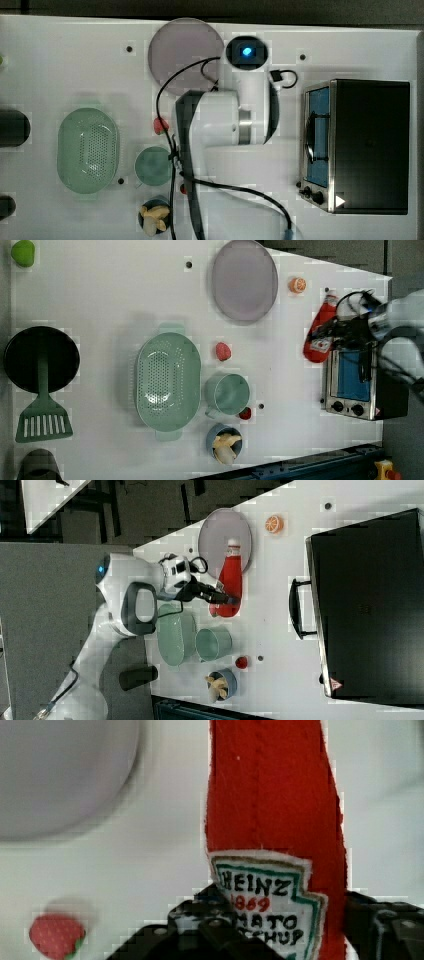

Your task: Pick ketchup from strainer and place it on the table

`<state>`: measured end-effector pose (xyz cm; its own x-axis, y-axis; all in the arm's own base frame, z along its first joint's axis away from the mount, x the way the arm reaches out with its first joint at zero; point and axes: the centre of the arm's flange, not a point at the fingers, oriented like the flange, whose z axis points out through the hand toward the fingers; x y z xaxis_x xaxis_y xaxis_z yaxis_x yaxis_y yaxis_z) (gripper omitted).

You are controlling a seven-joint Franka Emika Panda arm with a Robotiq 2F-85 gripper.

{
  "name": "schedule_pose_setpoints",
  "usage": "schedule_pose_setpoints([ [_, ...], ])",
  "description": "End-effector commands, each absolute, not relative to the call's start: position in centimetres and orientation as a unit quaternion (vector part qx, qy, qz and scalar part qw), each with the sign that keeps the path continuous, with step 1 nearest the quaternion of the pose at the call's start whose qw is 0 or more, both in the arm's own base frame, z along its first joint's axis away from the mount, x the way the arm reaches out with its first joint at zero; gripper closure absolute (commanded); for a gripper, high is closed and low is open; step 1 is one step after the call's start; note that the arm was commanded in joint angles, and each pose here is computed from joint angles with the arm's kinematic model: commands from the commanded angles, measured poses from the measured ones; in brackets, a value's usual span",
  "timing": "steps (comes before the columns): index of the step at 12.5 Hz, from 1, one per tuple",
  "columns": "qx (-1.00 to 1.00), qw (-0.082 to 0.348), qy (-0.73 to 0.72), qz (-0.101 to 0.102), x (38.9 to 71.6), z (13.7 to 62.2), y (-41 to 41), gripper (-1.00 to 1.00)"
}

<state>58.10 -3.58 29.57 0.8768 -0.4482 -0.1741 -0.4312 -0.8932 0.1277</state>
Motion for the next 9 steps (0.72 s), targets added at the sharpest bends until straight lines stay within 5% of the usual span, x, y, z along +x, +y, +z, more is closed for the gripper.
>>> schedule_pose_setpoints([
  [1,0.975,0.039,-0.197,-0.097,56.6,27.3,-2.3,-0.19],
  [6,0.975,0.014,-0.205,-0.085,55.0,20.6,-3.0,-0.19],
  [9,0.975,0.003,-0.211,-0.070,54.6,18.5,-3.6,-0.68],
])
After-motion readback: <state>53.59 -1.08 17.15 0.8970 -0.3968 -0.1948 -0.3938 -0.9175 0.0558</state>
